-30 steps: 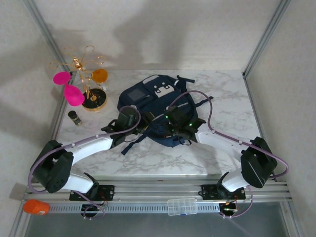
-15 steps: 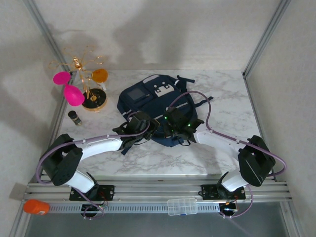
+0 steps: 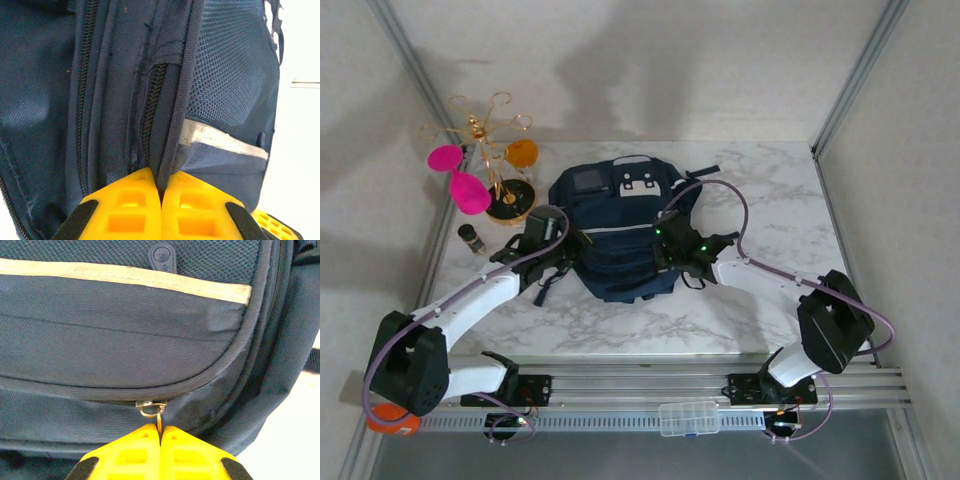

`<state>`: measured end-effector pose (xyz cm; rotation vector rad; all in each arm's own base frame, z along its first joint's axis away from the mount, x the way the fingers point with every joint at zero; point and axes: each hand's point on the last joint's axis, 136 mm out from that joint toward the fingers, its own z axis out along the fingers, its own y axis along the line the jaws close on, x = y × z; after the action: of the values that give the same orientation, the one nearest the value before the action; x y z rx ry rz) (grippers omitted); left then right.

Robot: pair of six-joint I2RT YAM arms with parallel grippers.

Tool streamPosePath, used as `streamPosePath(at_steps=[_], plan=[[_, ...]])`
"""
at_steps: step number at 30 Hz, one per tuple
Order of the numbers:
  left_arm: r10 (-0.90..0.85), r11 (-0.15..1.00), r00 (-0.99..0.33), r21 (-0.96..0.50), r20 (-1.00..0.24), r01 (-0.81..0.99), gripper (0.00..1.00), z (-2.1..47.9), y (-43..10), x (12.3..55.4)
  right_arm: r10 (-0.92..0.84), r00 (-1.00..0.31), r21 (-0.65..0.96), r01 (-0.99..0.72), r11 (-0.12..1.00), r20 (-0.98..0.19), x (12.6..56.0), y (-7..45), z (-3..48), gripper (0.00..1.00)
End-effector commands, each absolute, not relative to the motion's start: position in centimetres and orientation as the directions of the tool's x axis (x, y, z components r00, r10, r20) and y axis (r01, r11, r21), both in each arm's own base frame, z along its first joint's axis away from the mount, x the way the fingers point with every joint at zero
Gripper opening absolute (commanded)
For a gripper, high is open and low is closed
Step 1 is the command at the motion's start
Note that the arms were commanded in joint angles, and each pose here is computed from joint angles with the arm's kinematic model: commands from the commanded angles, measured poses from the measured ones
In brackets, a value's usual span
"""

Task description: Pack books, pencil case, and school supplies into a backpack

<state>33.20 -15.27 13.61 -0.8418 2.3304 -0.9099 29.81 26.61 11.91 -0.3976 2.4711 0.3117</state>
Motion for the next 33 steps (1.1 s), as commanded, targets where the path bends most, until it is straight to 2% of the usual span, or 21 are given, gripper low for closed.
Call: streamPosePath(at_steps=[1, 2, 3, 7, 11, 16, 19, 21, 25, 28, 33], plan=[[-0.675, 0.622, -0.675, -0.721, -0.297, -0.305, 0.18, 15.3, -13.9, 34.2, -0.268, -0.755, 0.084, -0.392, 0.916, -0.598, 29.5, 27.2, 12.3, 0.00], [-0.672, 0.598, -0.686, -0.751, -0.279, -0.280, 0.33, 16.0, -14.7, 34.1, -0.271, -0.751, 0.093, -0.404, 0.910, -0.602, 29.3, 27.8, 12.5, 0.00], [-0.677, 0.574, -0.688, -0.773, -0.262, -0.271, 0.44, 16.5, -15.4, 33.7, -0.274, -0.748, 0.102, -0.413, 0.905, -0.605, 29.1, 28.3, 12.7, 0.00], [-0.751, 0.457, -0.636, -0.836, -0.178, -0.305, 0.59, 17.3, -17.9, 31.2, -0.263, -0.755, 0.139, -0.422, 0.896, -0.601, 28.4, 29.0, 12.3, 0.00], [-0.808, 0.300, -0.589, -0.871, -0.016, -0.388, 0.62, 15.7, -20.5, 29.2, -0.255, -0.761, 0.142, -0.413, 0.899, -0.597, 28.3, 28.8, 11.9, 0.00], [-0.848, 0.208, -0.528, -0.889, 0.044, -0.408, 0.63, 16.6, -23.2, 30.5, -0.263, -0.750, 0.134, -0.423, 0.896, -0.607, 28.2, 28.6, 11.8, 0.00], [-0.865, 0.177, -0.498, -0.889, 0.064, -0.423, 0.55, 17.1, -24.7, 32.2, -0.267, -0.745, 0.130, -0.427, 0.895, -0.611, 28.2, 28.6, 11.7, 0.00], [-0.874, 0.157, -0.482, -0.896, 0.071, -0.416, 0.54, 17.5, -25.6, 33.2, -0.269, -0.743, 0.129, -0.430, 0.894, -0.613, 28.3, 28.7, 11.6, 0.00], [-0.883, 0.143, -0.458, -0.873, 0.100, -0.467, 0.47, 16.0, -27.1, 34.3, -0.270, -0.741, 0.125, -0.430, 0.894, -0.615, 28.4, 28.7, 11.4, 0.00], [-0.898, 0.131, -0.425, -0.850, 0.117, -0.511, 0.35, 14.1, -27.2, 34.6, -0.264, -0.738, 0.117, -0.421, 0.900, -0.622, 28.7, 28.5, 11.3, 0.00], [-0.918, 0.152, -0.388, -0.828, 0.085, -0.540, 0.08, 12.4, -26.0, 34.5, -0.252, -0.745, 0.090, -0.385, 0.919, -0.617, 29.2, 27.6, 11.1, 0.00]])
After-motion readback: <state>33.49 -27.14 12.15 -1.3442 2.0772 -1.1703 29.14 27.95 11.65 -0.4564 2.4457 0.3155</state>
